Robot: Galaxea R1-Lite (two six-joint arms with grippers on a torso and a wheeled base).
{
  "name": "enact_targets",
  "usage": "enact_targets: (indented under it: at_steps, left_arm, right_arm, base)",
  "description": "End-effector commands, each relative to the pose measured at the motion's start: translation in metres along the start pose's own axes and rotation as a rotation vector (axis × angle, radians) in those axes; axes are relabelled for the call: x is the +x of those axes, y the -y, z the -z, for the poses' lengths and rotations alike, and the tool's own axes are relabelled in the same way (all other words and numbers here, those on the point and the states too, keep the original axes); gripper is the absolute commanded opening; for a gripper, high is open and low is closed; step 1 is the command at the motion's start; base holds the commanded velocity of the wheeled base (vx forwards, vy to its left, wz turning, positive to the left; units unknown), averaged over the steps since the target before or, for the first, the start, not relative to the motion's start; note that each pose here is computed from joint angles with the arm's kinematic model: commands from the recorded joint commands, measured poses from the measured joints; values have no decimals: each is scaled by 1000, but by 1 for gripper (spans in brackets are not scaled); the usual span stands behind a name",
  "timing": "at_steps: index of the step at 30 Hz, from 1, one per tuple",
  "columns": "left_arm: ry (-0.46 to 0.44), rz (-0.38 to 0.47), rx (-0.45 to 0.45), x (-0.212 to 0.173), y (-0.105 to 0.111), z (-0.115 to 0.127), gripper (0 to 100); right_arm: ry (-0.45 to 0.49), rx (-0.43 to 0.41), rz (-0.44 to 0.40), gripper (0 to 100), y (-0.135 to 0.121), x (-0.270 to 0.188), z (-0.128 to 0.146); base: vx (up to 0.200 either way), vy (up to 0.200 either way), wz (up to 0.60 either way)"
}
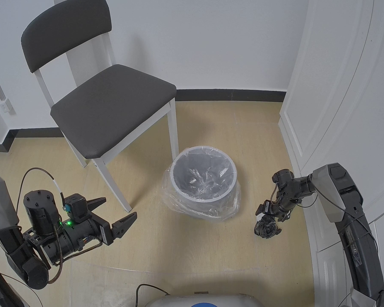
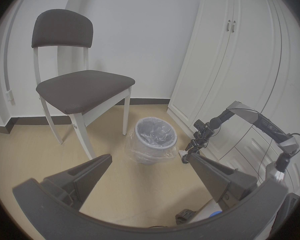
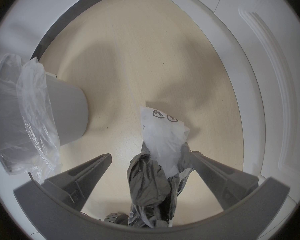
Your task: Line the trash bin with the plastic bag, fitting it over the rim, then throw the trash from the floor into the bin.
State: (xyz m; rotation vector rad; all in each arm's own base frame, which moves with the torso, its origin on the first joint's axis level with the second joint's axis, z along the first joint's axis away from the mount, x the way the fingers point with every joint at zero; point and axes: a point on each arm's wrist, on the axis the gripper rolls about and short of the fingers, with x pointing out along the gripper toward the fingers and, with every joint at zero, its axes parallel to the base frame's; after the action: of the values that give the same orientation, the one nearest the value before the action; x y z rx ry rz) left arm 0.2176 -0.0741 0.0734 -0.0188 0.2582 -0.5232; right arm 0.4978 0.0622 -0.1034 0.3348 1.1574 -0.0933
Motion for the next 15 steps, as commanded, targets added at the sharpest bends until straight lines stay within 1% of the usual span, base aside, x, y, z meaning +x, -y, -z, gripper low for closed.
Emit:
enact_targets:
  at_steps: [1,8,9,15]
  left_arm:
    - [-1,1,-1,0,0,0,100]
    - [1,-1,0,0,0,0,100]
    - [2,1,0,0,0,0,100]
    - [5,0,1,0,0,-1,100]
  right_arm:
    - [1,-1,-1,100,0,-1,0]
    - [0,-1,0,100,0,-1,0]
    - [0,-1,0,0,0,-1,0]
    - [3,-1,0,0,-1,-1,-1]
  base:
    - [0,0,0]
    - [0,0,0]
    - [0,0,0]
    - [0,0,0]
